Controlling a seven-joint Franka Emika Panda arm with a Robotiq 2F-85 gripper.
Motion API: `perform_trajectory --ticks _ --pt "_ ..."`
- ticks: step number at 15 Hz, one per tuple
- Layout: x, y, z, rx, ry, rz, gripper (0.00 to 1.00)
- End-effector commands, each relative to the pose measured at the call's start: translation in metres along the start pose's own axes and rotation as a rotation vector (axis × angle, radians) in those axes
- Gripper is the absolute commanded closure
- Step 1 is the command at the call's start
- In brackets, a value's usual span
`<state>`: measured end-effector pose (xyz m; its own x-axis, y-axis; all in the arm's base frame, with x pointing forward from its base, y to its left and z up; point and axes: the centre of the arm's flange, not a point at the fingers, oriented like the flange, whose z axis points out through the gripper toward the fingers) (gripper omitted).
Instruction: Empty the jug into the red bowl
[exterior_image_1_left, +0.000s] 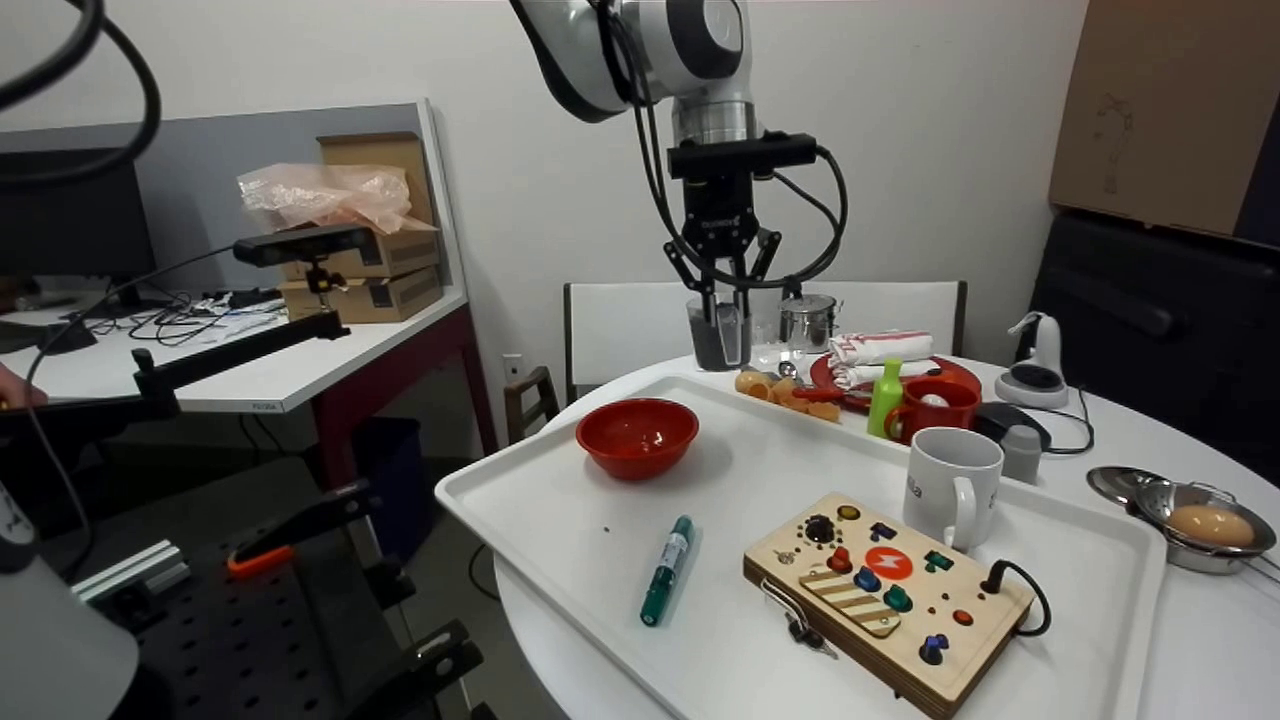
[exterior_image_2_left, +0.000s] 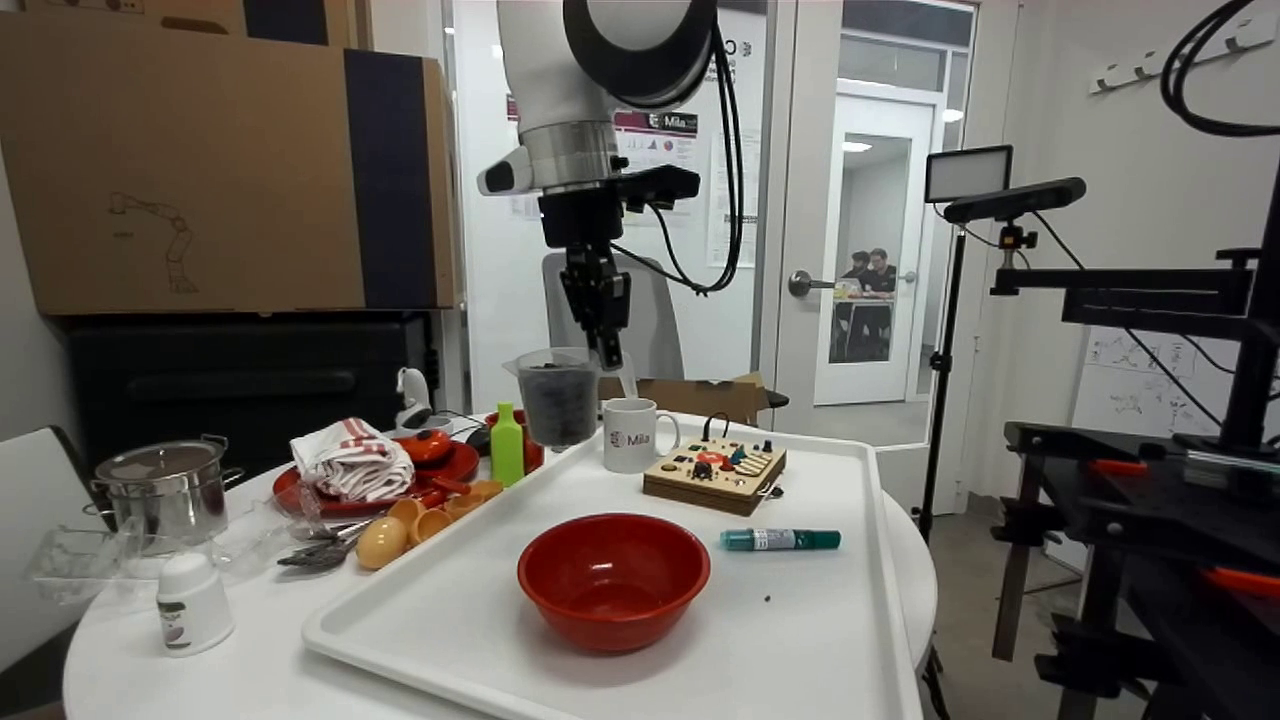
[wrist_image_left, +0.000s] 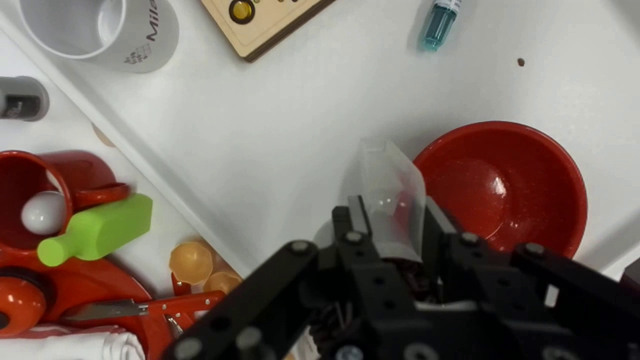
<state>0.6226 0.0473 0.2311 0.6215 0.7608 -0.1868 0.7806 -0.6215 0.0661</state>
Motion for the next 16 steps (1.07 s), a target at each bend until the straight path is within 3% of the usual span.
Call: perform_trajectory --ticks 1,7,8,10,16 --pt "0.000 -0.001 -0.001 -0.001 -0.002 -0.004 0.72" --pt "0.000 -0.001 -0.002 -0.002 -0.006 -0.009 0.72" --pt "0.000 -0.001 -0.002 -0.002 -0.006 -0.010 0.93" --pt "-0.006 -0.007 -0.002 -0.053 -0.041 -0.016 0.93" --pt "-0.030 -0.025 -0.019 -0.319 -0.213 -0.121 0.93"
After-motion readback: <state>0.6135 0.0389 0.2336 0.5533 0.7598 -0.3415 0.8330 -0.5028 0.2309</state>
